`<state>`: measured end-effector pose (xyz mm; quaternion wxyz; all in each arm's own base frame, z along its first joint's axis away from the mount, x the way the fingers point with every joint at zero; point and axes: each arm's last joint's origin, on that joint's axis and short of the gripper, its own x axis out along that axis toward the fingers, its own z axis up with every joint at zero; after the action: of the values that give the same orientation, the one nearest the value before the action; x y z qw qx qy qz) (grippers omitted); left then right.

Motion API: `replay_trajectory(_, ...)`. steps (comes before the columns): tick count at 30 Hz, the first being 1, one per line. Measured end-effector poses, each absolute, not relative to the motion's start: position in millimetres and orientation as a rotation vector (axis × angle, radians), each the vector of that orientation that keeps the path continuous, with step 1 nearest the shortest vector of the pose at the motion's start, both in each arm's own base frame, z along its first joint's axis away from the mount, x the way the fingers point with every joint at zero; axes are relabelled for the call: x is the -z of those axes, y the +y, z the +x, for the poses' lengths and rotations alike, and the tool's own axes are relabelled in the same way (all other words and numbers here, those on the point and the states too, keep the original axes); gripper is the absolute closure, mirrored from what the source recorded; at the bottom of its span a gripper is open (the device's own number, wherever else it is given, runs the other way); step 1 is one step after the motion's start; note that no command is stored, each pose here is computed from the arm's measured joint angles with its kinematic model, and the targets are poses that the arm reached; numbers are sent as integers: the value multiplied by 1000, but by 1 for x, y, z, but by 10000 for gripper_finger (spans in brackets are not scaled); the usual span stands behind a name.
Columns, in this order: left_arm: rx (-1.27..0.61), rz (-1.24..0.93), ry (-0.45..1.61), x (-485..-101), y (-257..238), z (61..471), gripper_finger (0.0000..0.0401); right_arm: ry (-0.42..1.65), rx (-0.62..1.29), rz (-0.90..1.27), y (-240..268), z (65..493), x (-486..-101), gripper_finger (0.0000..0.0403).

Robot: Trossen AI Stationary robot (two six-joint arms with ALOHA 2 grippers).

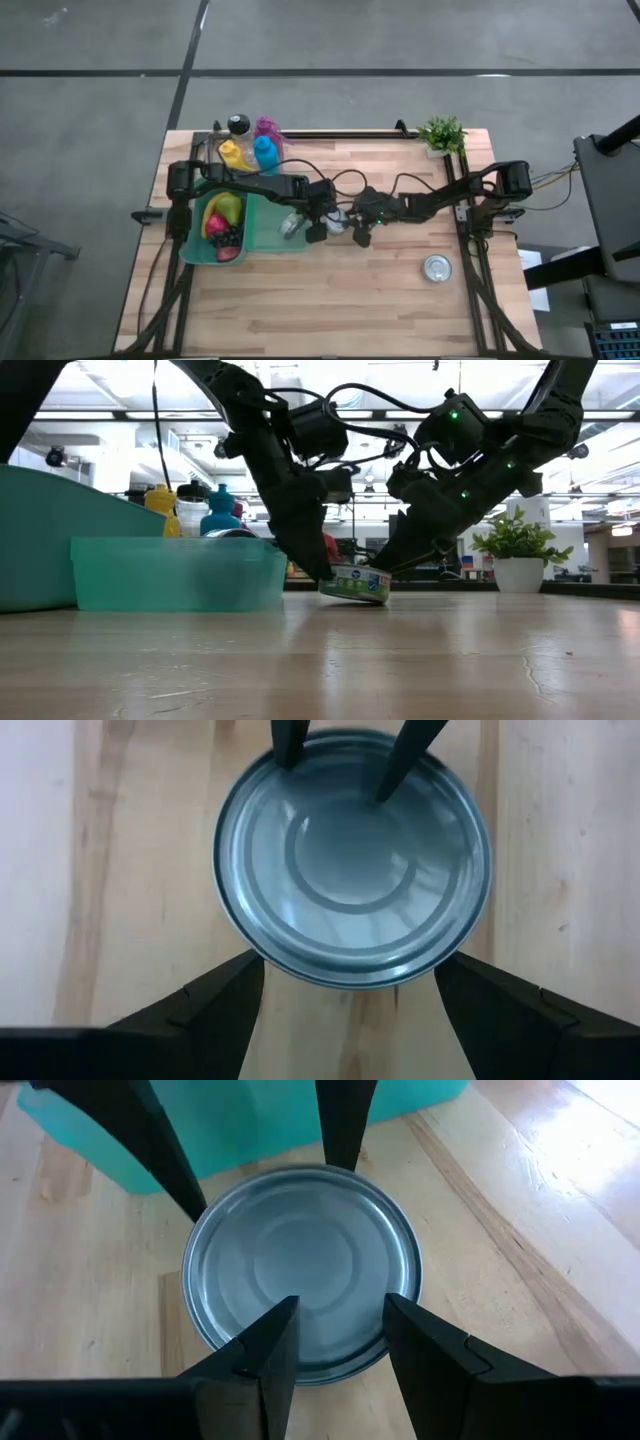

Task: Pick & Place Food Item
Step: Put the green tuna can into the light green bin

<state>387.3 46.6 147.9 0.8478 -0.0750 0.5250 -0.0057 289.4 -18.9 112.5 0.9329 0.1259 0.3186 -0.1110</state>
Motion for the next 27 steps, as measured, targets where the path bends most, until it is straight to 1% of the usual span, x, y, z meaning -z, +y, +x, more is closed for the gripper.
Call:
replay_trajectory(10,17,-154,1076,-152,46,392,105,655,229,262,-19,288,-112,256)
replay_trajectory(27,23,-136,1012,-173,47,405,105,653,216,258,-15,288,-113,256)
